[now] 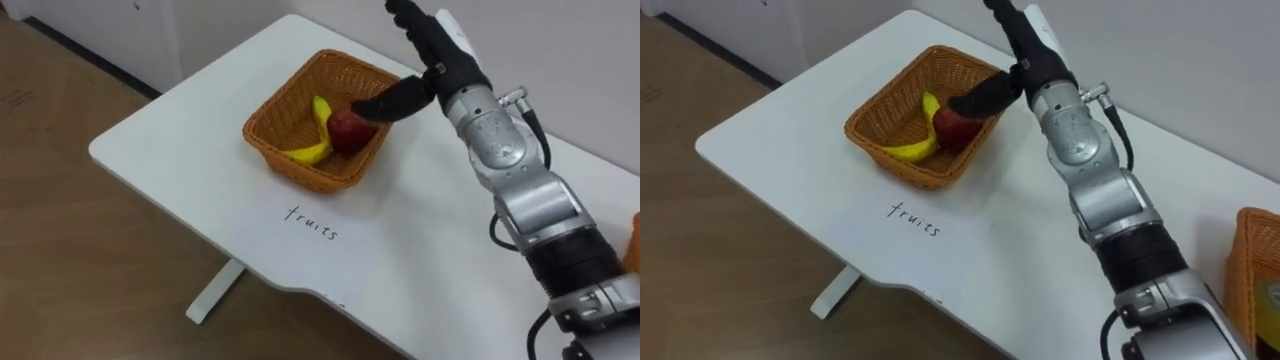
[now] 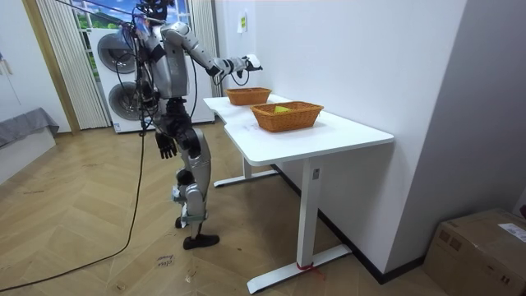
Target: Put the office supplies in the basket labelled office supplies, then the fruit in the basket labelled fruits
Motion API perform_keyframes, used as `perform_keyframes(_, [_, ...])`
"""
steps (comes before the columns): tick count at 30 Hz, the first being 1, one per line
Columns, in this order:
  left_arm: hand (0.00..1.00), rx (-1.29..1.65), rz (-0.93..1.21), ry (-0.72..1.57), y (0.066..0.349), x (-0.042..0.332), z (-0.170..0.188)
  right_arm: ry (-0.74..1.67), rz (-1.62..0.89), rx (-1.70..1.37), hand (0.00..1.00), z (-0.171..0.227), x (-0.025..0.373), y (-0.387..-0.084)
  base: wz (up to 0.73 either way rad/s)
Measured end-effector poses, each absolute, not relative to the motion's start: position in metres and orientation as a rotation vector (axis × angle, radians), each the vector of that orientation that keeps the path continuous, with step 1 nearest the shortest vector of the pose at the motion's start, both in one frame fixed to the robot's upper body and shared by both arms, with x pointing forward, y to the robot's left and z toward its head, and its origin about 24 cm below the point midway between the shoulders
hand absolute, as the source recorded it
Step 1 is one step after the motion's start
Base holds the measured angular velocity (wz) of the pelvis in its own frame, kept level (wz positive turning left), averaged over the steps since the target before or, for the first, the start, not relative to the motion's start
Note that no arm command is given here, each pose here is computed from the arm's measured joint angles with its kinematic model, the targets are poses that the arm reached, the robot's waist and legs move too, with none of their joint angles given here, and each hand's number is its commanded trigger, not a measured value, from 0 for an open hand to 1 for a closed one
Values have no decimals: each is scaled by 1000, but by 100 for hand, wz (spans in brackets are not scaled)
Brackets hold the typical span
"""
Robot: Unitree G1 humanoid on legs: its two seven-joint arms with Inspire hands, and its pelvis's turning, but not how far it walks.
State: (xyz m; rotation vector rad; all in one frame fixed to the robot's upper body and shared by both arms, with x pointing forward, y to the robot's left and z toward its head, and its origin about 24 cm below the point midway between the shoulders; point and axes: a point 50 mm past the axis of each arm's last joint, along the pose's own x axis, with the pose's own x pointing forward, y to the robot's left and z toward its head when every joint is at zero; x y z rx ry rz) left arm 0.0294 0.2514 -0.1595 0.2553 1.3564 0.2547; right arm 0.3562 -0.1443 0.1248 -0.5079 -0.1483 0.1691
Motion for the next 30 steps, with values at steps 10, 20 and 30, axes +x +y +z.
perform_keyframes(10, [0, 243, 273, 1344, 252, 27, -159, -351, 63, -464, 0, 167, 340, -162, -4])
perform_keyframes(20, [0, 238, 290, 1344, 253, 22, -159, -456, -117, -407, 0, 196, 325, -202, -11])
perform_keyframes(30, [0, 220, 334, 1282, 258, 33, -157, -440, -295, -387, 0, 189, 303, -245, -22])
